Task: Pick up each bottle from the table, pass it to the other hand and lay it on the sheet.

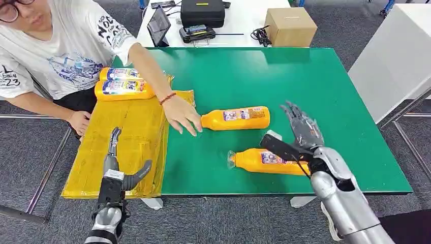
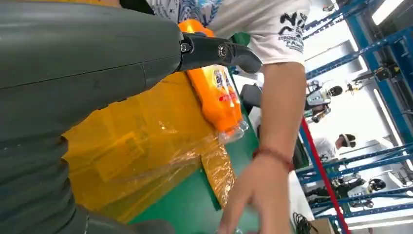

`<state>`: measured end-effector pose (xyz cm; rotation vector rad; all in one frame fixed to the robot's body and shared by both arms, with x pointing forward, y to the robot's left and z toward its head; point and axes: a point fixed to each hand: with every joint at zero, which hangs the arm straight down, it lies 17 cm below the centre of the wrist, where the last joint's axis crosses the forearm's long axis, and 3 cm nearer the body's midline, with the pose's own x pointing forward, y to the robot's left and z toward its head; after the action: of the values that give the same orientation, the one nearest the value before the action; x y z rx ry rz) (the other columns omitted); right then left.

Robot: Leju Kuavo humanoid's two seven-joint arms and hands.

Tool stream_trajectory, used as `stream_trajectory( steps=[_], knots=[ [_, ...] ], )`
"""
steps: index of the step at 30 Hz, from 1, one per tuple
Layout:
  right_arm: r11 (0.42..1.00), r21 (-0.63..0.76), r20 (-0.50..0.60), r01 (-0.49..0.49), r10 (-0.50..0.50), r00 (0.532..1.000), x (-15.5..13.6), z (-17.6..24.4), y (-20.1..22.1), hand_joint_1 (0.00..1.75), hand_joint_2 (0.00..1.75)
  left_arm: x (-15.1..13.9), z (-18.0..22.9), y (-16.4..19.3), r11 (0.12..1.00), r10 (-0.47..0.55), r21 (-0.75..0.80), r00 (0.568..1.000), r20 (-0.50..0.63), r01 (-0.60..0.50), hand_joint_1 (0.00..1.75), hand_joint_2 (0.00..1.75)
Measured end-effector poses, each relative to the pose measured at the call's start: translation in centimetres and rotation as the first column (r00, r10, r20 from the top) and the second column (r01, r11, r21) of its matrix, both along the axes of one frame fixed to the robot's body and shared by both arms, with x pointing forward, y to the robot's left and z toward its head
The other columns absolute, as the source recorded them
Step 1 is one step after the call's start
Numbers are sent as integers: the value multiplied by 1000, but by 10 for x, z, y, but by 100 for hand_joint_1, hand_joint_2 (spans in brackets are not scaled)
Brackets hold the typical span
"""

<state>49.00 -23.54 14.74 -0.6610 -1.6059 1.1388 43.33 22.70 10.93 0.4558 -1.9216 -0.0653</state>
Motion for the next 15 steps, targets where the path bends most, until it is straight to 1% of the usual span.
stream_trajectory(
  steps=[3,5,9,11,15],
  knots=[
    [1000,-17,22,1,-1,1000,6,8,0,0,175,-1,0,-7,1000,-15,-2,1000,-1,15,0,175],
    [1000,-25,0,6,-6,1000,9,6,-2,0,175,-1,-2,-8,1000,-20,-6,1000,-7,20,0,175],
    [1000,-21,-137,-21,18,990,10,-10,-15,0,175,-2,-6,-12,999,-38,-6,999,-18,37,0,175],
    [999,4,-231,-52,52,972,8,-17,-24,0,175,-2,-9,-13,999,-39,0,999,-24,39,0,175],
    [997,35,-300,-63,70,951,7,-15,-44,0,175,-2,-13,-14,999,-37,4,999,-34,37,0,175]
  ],
)
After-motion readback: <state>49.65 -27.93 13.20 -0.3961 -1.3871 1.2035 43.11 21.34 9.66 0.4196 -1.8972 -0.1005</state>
